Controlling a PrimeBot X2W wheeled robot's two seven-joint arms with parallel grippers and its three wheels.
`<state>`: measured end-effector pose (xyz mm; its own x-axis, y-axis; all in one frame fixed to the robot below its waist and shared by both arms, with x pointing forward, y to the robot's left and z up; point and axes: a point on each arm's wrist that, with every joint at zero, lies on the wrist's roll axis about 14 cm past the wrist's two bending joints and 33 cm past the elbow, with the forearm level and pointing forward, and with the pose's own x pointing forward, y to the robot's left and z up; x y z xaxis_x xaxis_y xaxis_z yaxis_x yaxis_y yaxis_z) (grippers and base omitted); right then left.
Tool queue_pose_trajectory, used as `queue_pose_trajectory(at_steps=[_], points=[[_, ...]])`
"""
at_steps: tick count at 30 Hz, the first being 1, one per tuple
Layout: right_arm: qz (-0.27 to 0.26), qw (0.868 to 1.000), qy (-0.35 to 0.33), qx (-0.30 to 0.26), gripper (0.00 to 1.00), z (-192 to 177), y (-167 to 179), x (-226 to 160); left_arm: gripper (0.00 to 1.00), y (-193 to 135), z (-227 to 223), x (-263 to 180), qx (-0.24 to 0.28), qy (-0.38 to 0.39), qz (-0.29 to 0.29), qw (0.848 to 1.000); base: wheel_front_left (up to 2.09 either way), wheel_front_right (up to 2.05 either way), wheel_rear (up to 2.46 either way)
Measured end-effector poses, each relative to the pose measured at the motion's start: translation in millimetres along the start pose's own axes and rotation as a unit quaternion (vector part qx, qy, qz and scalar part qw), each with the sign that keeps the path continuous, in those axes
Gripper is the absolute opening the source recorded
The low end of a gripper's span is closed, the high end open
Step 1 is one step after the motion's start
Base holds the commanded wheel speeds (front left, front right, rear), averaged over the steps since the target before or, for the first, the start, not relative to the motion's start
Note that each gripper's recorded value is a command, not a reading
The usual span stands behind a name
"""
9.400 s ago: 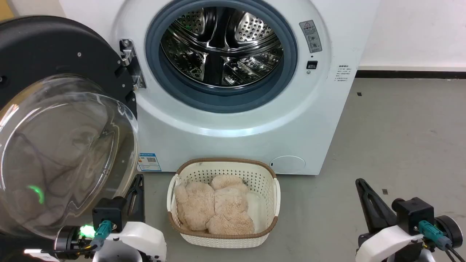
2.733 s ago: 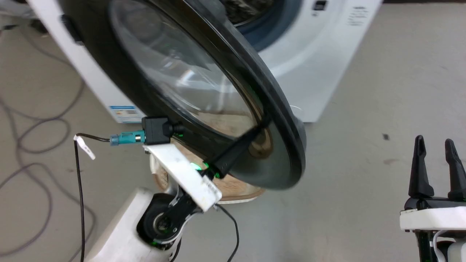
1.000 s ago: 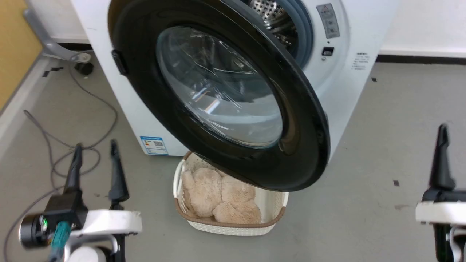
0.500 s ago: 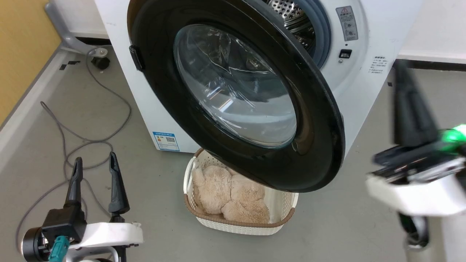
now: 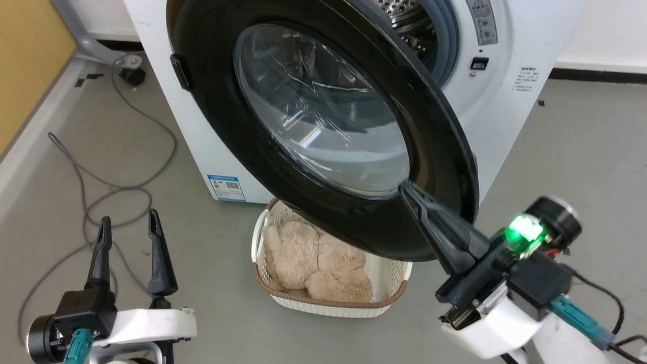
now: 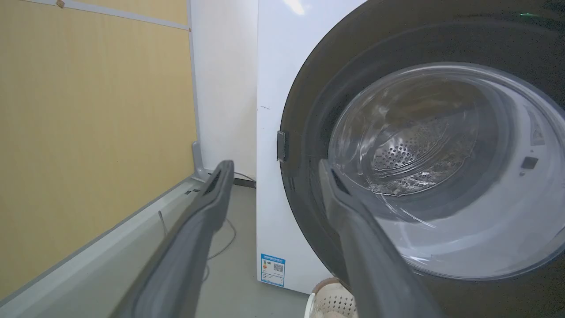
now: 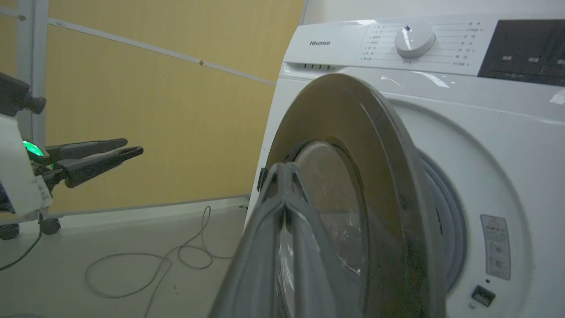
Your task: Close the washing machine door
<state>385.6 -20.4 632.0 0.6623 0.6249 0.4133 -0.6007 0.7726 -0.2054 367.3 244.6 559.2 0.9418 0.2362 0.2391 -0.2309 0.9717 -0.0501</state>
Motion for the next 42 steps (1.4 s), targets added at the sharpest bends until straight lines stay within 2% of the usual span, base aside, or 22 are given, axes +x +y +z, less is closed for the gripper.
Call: queue_pose_trajectory(at_steps=[7,14,21,28,42], points=[[-0.026,0.995,0.094,0.013,0.0,-60,-16,-24,1.0,-8,-6,8,0.001,0.004,-0.01,1.0,0.0,0.0,0.0],[-0.087,0.984,0.155,0.016,0.0,-105,-58,-44,1.0,-20,-15,24,0.003,0.008,-0.021,1.0,0.0,0.0,0.0],[-0.14,0.974,0.177,0.006,0.0,-135,-106,-43,1.0,-31,-32,39,0.003,0.021,-0.028,0.999,0.0,0.0,0.0],[-0.179,0.968,0.174,-0.003,0.0,-157,-152,-25,1.0,-39,-51,53,0.017,0.033,-0.029,0.999,0.0,0.0,0.0],[-0.205,0.959,0.197,-0.013,0.0,-205,-204,8,1.0,-40,-78,60,0.017,0.06,-0.019,0.998,0.0,0.0,0.0]])
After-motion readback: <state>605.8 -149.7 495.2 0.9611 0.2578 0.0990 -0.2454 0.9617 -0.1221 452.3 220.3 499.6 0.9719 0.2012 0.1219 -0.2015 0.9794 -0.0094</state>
